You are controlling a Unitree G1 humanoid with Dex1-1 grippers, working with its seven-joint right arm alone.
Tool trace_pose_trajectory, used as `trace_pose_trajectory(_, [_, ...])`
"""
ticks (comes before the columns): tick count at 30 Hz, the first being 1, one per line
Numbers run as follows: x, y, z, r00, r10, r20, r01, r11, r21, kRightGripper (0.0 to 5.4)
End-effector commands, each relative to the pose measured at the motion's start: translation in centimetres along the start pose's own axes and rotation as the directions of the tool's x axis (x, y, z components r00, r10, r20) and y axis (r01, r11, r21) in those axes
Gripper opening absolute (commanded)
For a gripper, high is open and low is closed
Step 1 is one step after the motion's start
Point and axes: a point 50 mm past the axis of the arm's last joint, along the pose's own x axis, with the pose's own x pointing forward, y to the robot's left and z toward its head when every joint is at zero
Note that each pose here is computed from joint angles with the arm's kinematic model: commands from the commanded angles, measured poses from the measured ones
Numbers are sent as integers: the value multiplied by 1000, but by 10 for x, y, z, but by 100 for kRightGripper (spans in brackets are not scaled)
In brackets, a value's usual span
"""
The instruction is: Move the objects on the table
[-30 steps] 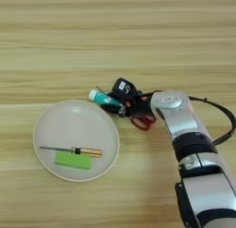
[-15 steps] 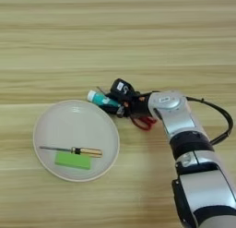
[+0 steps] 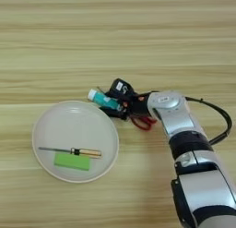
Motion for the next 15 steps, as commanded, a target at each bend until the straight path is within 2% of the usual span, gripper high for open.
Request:
trace_pose_trajectory(1, [-14,-27,40,992,-91,89,101,988,-115,338])
trace_pose_trajectory(9, [-24,-34,54,980,-139,143,160,976,-148,434])
trace_pose_trajectory(15, [-34,-41,75,954,-187,234,229,959,-167,520])
